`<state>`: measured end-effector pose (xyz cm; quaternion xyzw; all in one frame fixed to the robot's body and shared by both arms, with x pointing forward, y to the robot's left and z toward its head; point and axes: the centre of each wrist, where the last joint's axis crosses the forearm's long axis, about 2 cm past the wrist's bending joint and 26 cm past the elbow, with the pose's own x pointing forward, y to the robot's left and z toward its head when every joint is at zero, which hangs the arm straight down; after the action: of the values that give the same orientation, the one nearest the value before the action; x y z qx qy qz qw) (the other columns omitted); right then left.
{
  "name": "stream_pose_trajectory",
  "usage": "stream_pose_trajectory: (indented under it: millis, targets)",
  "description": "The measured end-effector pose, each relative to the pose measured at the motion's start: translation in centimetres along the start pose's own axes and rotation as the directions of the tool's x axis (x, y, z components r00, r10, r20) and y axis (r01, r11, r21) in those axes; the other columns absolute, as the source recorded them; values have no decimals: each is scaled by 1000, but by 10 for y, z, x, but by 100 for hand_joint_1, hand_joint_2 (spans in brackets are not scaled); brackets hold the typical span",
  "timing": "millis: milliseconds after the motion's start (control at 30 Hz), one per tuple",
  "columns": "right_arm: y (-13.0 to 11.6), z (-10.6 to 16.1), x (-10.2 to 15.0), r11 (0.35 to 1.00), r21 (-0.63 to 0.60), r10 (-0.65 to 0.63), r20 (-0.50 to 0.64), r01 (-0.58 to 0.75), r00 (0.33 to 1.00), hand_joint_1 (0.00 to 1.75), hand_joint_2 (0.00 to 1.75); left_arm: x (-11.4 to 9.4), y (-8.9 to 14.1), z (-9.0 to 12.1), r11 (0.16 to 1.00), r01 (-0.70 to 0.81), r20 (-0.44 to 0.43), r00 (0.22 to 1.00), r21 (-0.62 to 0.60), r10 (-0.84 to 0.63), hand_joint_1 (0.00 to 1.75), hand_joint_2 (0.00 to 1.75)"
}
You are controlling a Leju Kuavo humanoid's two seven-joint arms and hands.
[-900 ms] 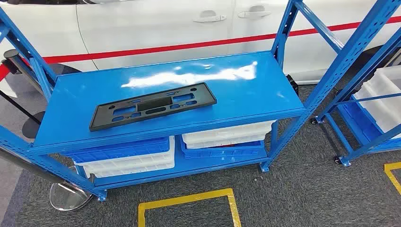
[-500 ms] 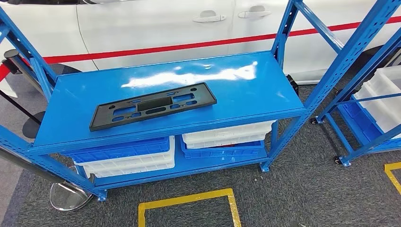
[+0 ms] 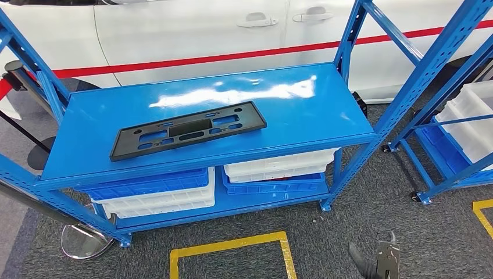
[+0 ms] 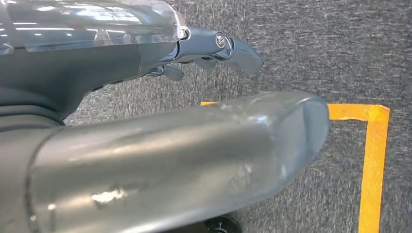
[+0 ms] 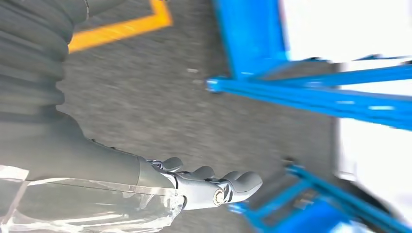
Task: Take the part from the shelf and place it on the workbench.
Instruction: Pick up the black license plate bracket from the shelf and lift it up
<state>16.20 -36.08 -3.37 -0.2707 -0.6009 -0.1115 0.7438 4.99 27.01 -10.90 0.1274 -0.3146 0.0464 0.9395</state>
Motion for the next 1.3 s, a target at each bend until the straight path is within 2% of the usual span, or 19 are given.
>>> stream_pose_trajectory:
  millis: [33, 167, 300, 433, 567, 867, 1000, 1067, 1100, 1200, 1300]
  targets:
    - [-1, -2, 6, 1000, 0, -2, 40, 2, 999, 0, 175, 0, 0, 0, 1000, -1, 0, 1000, -3, 1, 0, 0]
    - [-2, -7, 29, 1000, 14, -4, 173, 2, 985, 0, 0, -1, 0, 0, 1000, -4, 0, 1000, -14, 4, 0, 0]
    - [0, -8, 54, 999, 46, 8, 300, -23, 954, 0, 0, -1, -1, 1, 1000, -6, -3, 1000, -20, 6, 0, 0]
    - [8, -8, 80, 994, 89, 21, 421, -64, 907, 0, 175, -2, -1, 1, 1000, -7, -5, 1000, -28, 6, 0, 0]
    - [21, -4, 108, 985, 130, 26, 531, -112, 847, 0, 0, -2, -1, 1, 999, -1, -6, 1000, -34, 1, 0, 0]
    - [52, 19, 168, 959, 194, -3, 737, -207, 676, 0, 0, -2, -1, 1, 998, 15, -6, 1000, -57, -15, 0, 0]
    - [63, 34, 191, 949, 209, -27, 801, -237, 598, 0, 175, -2, -1, 1, 998, 24, -4, 1000, -65, -24, 0, 0]
    - [69, 41, 200, 944, 216, -38, 822, -250, 568, 0, 175, -1, -1, 1, 997, 30, -2, 1000, -71, -31, 0, 0]
    - [71, 45, 204, 941, 219, -40, 830, -259, 557, 0, 131, -1, -1, 1, 997, 34, -1, 999, -74, -34, 0, 0]
    - [82, 57, 214, 926, 237, -40, 836, -295, 548, 0, 131, -1, -1, 0, 995, 46, 3, 999, -88, -46, 0, 0]
    - [93, 67, 217, 906, 272, -35, 812, -325, 582, 0, 131, 0, -1, 0, 994, 59, 7, 998, -96, -59, 0, 0]
